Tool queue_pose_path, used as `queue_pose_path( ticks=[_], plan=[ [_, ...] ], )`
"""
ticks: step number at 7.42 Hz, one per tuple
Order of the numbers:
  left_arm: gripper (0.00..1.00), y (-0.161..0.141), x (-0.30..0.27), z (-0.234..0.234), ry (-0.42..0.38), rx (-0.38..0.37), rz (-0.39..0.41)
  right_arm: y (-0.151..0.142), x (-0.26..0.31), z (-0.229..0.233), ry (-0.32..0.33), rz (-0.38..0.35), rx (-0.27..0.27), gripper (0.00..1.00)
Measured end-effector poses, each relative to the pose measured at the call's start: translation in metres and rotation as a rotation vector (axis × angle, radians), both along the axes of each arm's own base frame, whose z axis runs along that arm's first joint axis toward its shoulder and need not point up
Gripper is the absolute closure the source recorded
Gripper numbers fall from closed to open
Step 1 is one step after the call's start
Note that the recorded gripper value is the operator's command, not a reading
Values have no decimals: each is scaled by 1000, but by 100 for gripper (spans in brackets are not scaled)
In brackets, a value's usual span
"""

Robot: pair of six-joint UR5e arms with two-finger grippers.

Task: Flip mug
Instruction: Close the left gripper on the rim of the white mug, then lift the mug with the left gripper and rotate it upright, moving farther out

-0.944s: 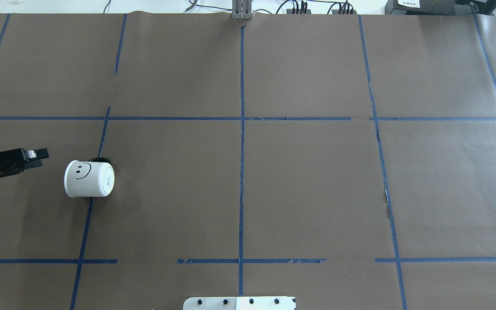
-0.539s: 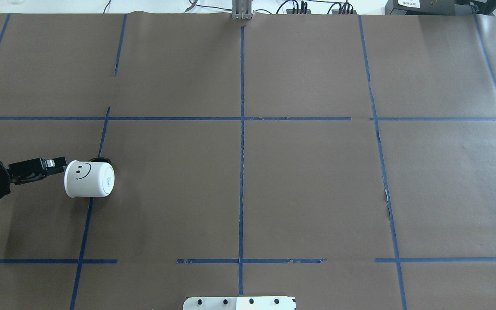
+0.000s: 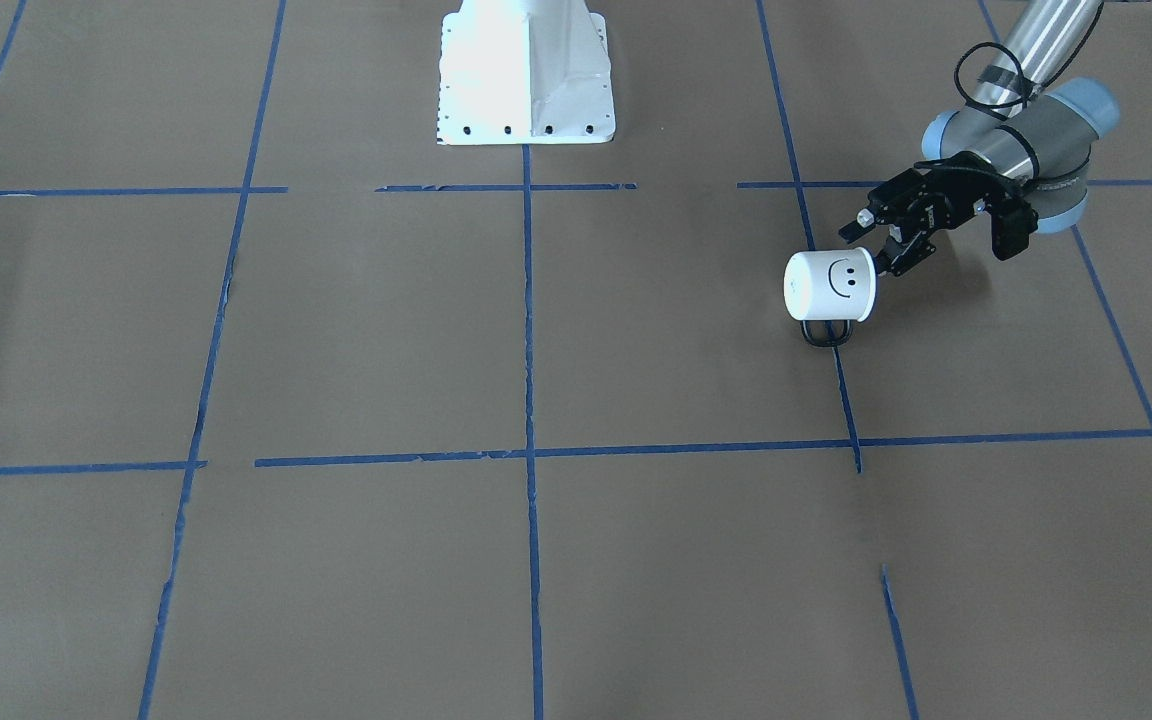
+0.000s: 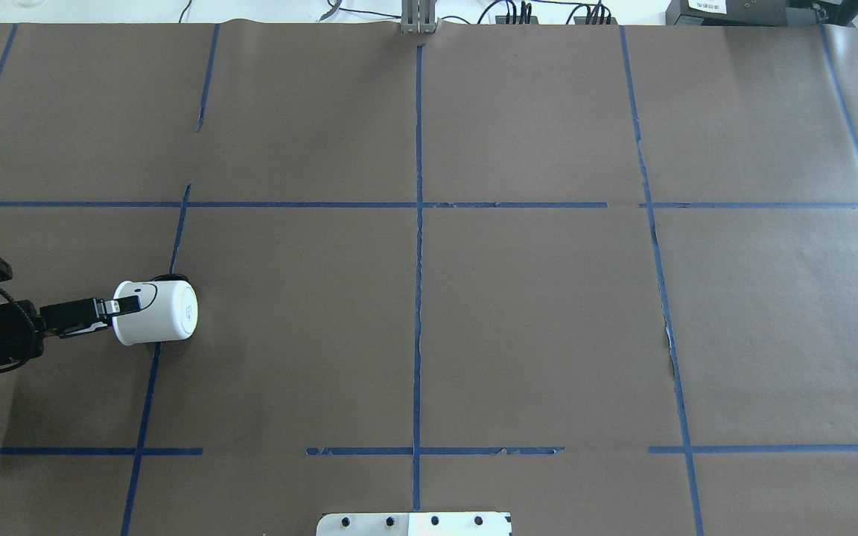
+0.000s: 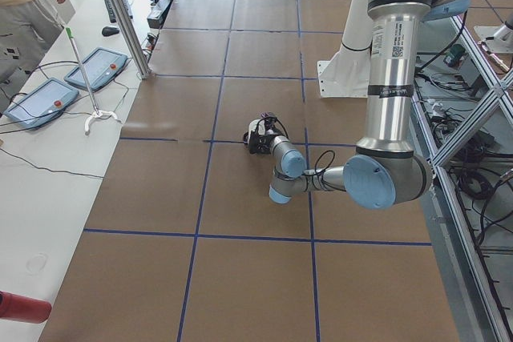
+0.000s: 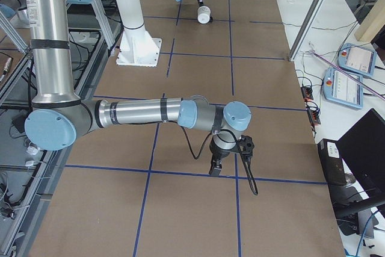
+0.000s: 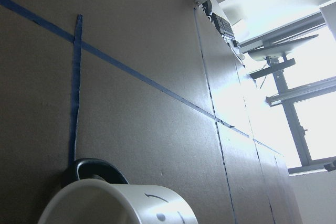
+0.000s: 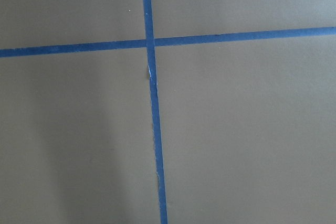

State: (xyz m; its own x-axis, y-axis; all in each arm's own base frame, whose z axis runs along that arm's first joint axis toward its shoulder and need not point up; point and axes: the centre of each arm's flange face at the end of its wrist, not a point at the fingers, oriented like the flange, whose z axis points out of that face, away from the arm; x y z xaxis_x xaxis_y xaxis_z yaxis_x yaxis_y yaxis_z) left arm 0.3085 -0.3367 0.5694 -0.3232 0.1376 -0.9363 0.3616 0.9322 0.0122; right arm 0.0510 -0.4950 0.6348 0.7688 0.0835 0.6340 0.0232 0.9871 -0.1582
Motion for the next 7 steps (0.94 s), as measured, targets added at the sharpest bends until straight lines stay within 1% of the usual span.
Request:
queue_pose_path(
  ticks=[1, 2, 3, 4, 6, 7],
  plan=[
    [100, 6, 4, 1, 0, -5, 69, 0, 0, 0, 0, 0, 0, 0],
    [100, 9, 6, 2, 3, -22, 121, 0, 0, 0, 0, 0, -1, 0],
    [100, 9, 8, -1, 13, -41, 146, 0, 0, 0, 0, 0, -1, 0],
    [100, 4, 7, -6, 31, -57, 152, 0, 0, 0, 0, 0, 0, 0],
    [100, -23, 2, -29, 83, -82, 140, 0, 0, 0, 0, 0, 0, 0],
    [100, -37, -3, -43, 76, -80, 157, 0, 0, 0, 0, 0, 1, 0]
  ],
)
